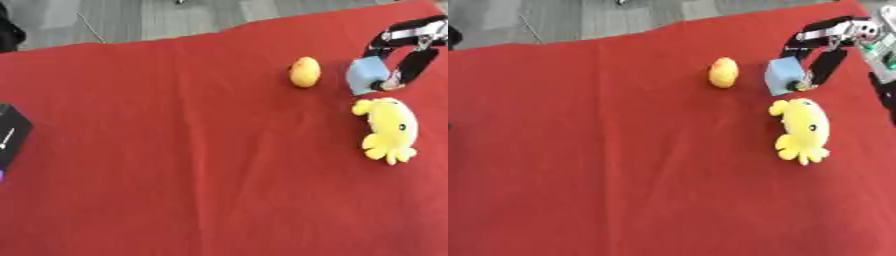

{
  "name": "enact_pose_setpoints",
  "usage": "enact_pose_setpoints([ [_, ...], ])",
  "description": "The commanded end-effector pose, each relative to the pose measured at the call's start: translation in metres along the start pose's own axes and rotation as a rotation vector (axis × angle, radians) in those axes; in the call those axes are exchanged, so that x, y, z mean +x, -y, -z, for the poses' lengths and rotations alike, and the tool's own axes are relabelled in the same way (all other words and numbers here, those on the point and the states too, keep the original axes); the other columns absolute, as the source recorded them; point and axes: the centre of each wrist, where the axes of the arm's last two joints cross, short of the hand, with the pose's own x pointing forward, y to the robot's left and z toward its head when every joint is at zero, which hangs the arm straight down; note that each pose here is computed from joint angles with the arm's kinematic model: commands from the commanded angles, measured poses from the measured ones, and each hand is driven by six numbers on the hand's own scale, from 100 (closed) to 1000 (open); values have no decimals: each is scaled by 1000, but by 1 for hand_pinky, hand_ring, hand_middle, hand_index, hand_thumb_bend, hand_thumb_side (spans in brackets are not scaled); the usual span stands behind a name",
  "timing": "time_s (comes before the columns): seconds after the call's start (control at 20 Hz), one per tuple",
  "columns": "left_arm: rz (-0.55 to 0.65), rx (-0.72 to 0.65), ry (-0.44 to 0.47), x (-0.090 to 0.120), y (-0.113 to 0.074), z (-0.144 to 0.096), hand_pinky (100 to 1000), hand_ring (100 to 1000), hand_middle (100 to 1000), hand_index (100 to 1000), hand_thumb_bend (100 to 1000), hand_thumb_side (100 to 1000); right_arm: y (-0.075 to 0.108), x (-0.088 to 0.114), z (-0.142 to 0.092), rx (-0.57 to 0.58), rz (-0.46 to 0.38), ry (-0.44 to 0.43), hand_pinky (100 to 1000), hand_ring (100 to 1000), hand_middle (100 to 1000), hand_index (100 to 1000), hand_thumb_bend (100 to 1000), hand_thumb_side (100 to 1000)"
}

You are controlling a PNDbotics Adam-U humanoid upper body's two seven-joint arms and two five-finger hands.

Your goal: Pick up the objects with one hand, pass them to the other hand, and then place them into the box on the other side of the table.

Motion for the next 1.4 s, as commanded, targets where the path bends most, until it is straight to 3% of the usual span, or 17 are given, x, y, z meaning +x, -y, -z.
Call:
enact_pose_setpoints([
  [0.05,6,6,43,13,-5,6,839,765,780,822,728,615,20,4,-15,-130,7,21,856,668,459,537,154,100],
  [0.35,17,6,46,13,-8,6,839,764,780,822,728,614,31,16,-26,-283,89,112,839,640,448,530,100,100],
  [0.55,28,-2,60,17,-8,8,839,764,780,822,727,614,29,27,-34,-378,180,205,825,623,451,538,100,100],
  [0.9,71,-27,85,25,-11,14,838,764,779,819,725,613,5,57,-36,-481,421,340,813,606,463,557,100,100],
  [1.4,156,-96,123,37,-11,19,818,744,760,803,723,608,-23,126,-26,-476,621,549,795,594,471,569,100,100],
])
